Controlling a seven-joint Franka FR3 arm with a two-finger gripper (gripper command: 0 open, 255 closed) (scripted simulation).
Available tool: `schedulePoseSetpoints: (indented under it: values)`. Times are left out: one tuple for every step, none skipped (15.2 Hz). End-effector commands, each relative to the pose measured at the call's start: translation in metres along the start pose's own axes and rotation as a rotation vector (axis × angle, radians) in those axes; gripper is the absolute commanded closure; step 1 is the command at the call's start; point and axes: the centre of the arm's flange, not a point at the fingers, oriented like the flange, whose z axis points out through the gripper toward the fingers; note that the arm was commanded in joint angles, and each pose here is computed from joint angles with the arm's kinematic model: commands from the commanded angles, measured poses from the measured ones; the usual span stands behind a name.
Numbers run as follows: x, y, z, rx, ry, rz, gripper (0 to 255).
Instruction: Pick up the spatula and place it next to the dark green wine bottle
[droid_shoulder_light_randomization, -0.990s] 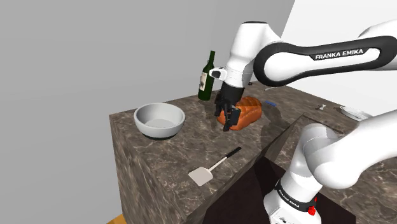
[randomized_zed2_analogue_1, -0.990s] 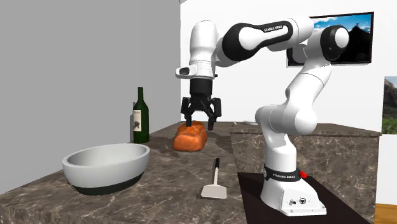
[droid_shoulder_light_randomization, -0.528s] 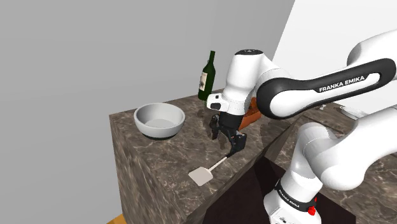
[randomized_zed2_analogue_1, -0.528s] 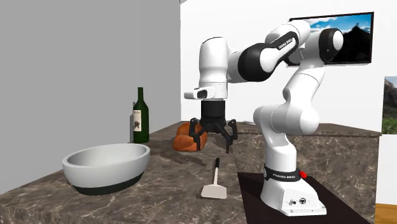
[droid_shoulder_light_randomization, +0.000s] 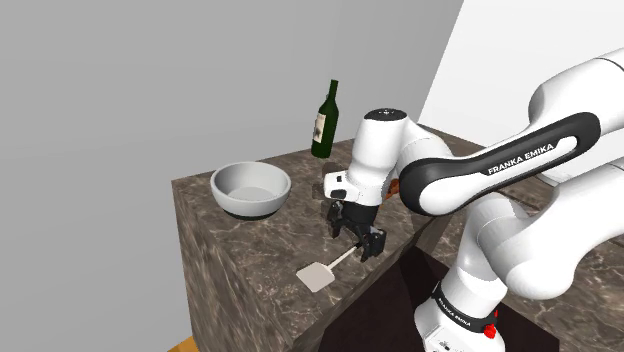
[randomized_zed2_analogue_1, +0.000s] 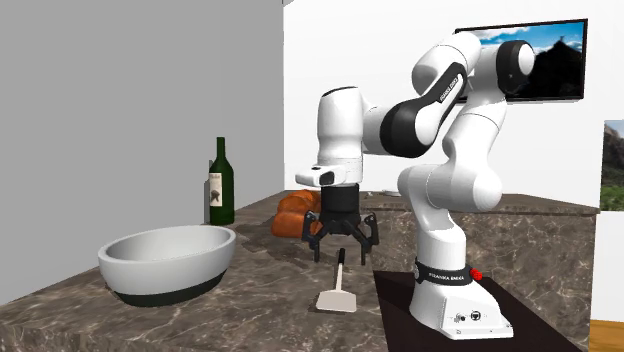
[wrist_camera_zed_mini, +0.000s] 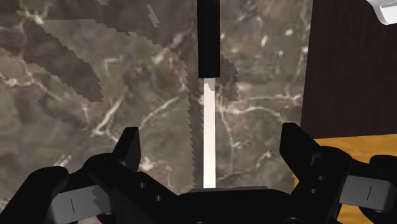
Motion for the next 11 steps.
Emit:
schedulePoseSetpoints:
  values:
    - [0.0008,-0.0010,0.0089,-0.001,0.000,0.000,0]
    - [0.0007,-0.0011,0.0089,-0.001,0.000,0.000,0]
    - [0.0008,-0.0010,0.0089,-0.001,0.000,0.000,0]
    - [0.0008,-0.0010,0.0089,-0.001,0.000,0.000,0]
    - [0.0008,-0.0010,0.0089,-0.001,0.000,0.000,0]
    - [0.0008,-0.0010,0.0089,-0.001,0.000,0.000,0]
    - [0.0008,-0.0010,0.0089,-0.001,0.000,0.000,0]
    - [0.0008,-0.0010,0.0089,-0.001,0.000,0.000,0]
    - [0.0008,-0.0010,0.0089,-0.001,0.000,0.000,255]
    - [0.0008,-0.0010,0.0089,-0.001,0.000,0.000,255]
    - [0.0008,-0.0010,0.0089,-0.001,0.000,0.000,255]
